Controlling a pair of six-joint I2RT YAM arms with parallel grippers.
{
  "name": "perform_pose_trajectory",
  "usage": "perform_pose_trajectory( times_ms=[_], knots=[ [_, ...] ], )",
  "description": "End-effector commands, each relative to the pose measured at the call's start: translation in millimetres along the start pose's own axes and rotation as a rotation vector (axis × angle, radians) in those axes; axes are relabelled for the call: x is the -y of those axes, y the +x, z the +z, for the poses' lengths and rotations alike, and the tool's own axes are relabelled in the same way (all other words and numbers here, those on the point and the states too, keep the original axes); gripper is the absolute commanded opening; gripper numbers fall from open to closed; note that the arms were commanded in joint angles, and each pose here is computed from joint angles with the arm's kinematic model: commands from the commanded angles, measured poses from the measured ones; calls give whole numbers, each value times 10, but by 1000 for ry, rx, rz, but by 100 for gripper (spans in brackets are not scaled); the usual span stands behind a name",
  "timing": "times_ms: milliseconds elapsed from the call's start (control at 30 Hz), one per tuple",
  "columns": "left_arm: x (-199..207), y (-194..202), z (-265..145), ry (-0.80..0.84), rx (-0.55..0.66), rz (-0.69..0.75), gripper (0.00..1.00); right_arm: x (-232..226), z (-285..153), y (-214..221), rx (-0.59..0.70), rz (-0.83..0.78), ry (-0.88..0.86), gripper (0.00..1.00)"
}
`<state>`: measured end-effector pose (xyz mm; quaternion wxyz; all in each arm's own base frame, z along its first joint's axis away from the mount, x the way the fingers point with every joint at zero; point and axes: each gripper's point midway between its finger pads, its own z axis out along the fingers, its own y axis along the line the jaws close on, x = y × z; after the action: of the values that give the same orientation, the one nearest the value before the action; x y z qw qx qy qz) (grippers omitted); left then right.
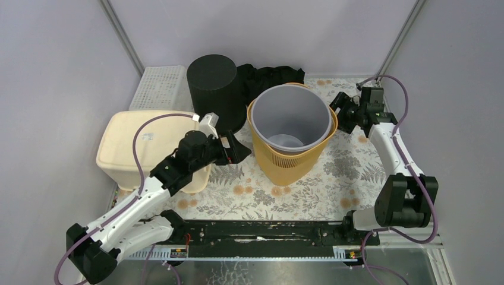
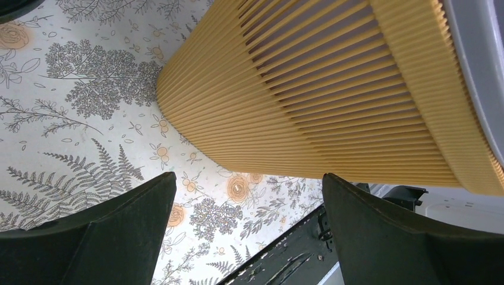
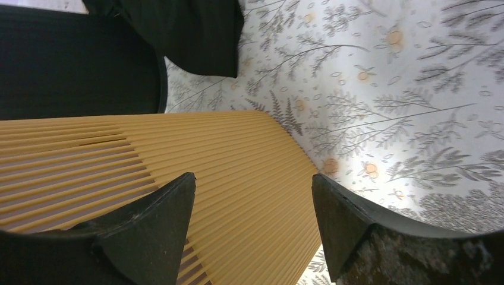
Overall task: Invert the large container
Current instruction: Move the container to the center of the board.
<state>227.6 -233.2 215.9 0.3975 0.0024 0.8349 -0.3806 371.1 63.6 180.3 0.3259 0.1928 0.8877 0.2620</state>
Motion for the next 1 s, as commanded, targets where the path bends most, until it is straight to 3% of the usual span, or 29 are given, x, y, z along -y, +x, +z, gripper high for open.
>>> perform_pose_trajectory(
  times_ms=[0,300,967],
  knots=[
    [63,-99,-82,3,32,11,100,-288,92,92,-35,-16,-108,79],
    [-22,-80,-173,-28,50,5,100,-571,283,234,-82,-55,-143,78],
    [2,-102,-196,-21,56,8,100,-720,424,432,-149,-91,-164,78]
  ],
)
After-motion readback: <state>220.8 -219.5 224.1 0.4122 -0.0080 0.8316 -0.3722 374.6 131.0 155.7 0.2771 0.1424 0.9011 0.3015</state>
